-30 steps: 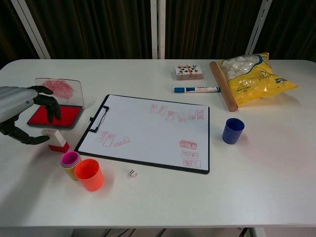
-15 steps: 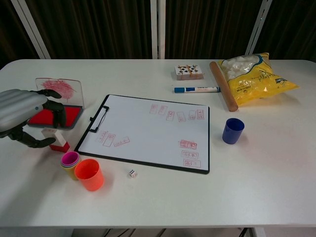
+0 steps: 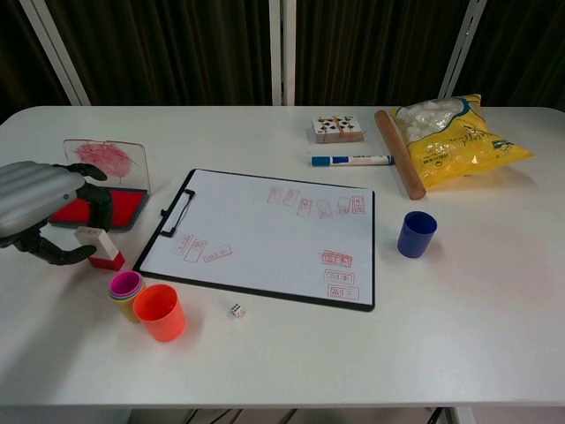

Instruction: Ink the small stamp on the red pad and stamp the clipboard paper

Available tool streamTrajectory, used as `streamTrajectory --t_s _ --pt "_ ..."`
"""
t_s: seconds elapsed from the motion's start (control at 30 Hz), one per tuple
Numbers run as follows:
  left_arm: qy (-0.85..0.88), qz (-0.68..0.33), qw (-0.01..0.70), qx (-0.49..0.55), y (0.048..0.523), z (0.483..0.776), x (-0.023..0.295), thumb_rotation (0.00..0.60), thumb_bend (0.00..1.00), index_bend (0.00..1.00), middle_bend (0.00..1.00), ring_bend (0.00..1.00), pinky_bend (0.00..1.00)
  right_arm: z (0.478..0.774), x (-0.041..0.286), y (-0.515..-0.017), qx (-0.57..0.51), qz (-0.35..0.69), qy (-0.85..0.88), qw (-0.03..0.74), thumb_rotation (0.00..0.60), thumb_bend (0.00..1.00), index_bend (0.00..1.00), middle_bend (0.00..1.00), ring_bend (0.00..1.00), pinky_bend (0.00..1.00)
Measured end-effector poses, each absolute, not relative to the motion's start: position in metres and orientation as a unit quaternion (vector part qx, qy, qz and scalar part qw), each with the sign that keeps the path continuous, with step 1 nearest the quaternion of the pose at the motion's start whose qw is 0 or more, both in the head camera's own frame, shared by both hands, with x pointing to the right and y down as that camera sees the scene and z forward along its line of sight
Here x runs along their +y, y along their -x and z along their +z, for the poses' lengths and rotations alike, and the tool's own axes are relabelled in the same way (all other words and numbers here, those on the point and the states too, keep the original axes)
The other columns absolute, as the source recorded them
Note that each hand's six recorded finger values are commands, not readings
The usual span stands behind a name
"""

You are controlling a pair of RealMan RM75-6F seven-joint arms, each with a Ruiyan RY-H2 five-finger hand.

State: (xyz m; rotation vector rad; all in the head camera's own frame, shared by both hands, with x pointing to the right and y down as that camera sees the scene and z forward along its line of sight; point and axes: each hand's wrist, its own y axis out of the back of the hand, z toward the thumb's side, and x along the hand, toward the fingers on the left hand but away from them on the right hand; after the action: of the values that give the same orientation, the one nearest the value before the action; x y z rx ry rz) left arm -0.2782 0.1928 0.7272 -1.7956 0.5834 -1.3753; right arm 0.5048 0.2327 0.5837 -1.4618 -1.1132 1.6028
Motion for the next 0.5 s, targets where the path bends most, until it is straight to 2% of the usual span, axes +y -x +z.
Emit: streamTrajectory --t_s 0.5 --pt "0.720 -0.536 0.372 0.237 0.2790 0.7290 0.1920 0.600 0.33 0.54 0.54 0.15 0.20 0.5859 0.2328 -0.5057 -0.428 0.622 0.560 0.341 0.600 0.24 0.00 0.00 0.00 0.00"
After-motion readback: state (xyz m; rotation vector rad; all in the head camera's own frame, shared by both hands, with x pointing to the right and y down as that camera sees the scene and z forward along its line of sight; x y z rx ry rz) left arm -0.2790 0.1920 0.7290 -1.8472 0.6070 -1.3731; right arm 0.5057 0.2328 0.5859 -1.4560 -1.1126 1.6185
